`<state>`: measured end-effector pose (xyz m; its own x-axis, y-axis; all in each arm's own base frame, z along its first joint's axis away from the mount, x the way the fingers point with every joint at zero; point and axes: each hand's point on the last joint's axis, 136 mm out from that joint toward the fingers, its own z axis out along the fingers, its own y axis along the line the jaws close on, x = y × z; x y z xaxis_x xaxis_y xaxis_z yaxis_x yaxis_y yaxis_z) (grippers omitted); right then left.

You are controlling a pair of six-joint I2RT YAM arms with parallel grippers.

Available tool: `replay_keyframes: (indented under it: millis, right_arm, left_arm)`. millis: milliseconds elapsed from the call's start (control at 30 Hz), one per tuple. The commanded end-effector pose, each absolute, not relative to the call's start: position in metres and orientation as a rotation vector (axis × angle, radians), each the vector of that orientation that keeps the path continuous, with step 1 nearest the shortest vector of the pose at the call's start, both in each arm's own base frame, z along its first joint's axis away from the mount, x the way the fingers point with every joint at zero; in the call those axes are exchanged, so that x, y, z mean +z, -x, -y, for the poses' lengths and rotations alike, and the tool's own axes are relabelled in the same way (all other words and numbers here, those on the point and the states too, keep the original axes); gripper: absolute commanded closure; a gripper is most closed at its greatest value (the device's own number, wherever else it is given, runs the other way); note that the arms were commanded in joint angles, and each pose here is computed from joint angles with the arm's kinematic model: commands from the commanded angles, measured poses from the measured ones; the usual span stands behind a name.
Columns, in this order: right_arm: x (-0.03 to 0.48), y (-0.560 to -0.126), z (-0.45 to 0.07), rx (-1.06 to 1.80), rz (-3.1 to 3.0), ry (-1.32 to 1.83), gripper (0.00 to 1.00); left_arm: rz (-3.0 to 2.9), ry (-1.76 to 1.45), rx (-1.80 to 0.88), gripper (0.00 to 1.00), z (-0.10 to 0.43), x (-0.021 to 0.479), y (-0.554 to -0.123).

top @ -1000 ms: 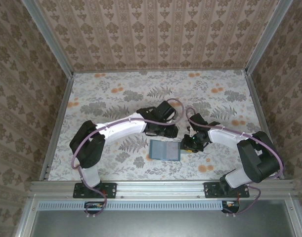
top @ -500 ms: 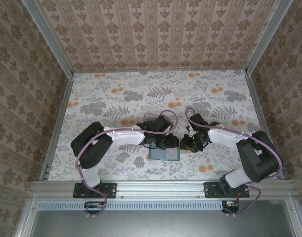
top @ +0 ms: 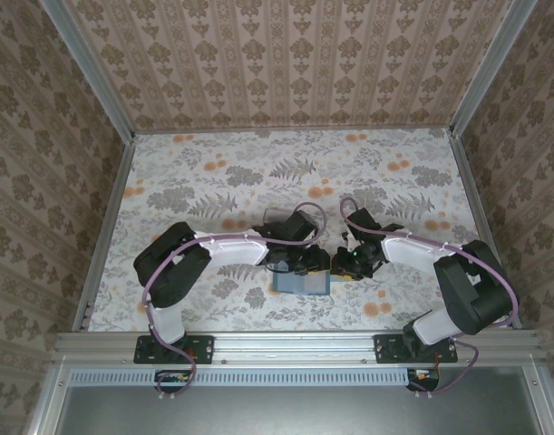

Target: Take the credit cards out of the card holder

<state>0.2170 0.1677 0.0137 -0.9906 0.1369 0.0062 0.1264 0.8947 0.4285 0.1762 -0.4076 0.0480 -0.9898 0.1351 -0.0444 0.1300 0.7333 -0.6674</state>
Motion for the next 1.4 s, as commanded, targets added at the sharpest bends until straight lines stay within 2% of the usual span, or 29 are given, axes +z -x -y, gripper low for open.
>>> replay_keyframes:
  millis: [0, 67, 300, 700, 1033, 1167, 1367]
  right_arm:
    - [-0.005, -0.202, -0.157, 0.613, -3.095, -0.213, 0.71]
    - [-0.006, -0.201, -0.157, 0.609, -3.101, -0.208, 0.71]
    - [-0.007, -0.202, -0.156, 0.604, -3.101, -0.213, 0.71]
    - [-0.009, -0.200, -0.154, 0.591, -3.104, -0.211, 0.71]
    - [-0.007, -0.200, -0.153, 0.586, -3.108, -0.196, 0.71]
    - [-0.006, -0.201, -0.152, 0.589, -3.104, -0.195, 0.71]
    - [-0.008, -0.200, -0.153, 0.589, -3.111, -0.195, 0.71]
  left_arm:
    - [2.924, 0.198, 0.993, 0.75, 0.398, 0.030, -0.166]
    - [2.929, 0.203, 0.998, 0.79, 0.398, 0.032, -0.166]
    - [2.930, 0.223, 0.929, 0.77, 0.398, 0.026, -0.164]
    - [3.050, 0.380, 0.424, 0.69, 0.359, 0.024, -0.163]
    - [3.063, 0.573, 0.052, 0.61, 0.350, 0.034, -0.167]
    - [3.084, 0.558, 0.177, 0.62, 0.364, 0.044, -0.167]
    - [3.087, 0.409, 0.499, 0.74, 0.381, 0.051, -0.171]
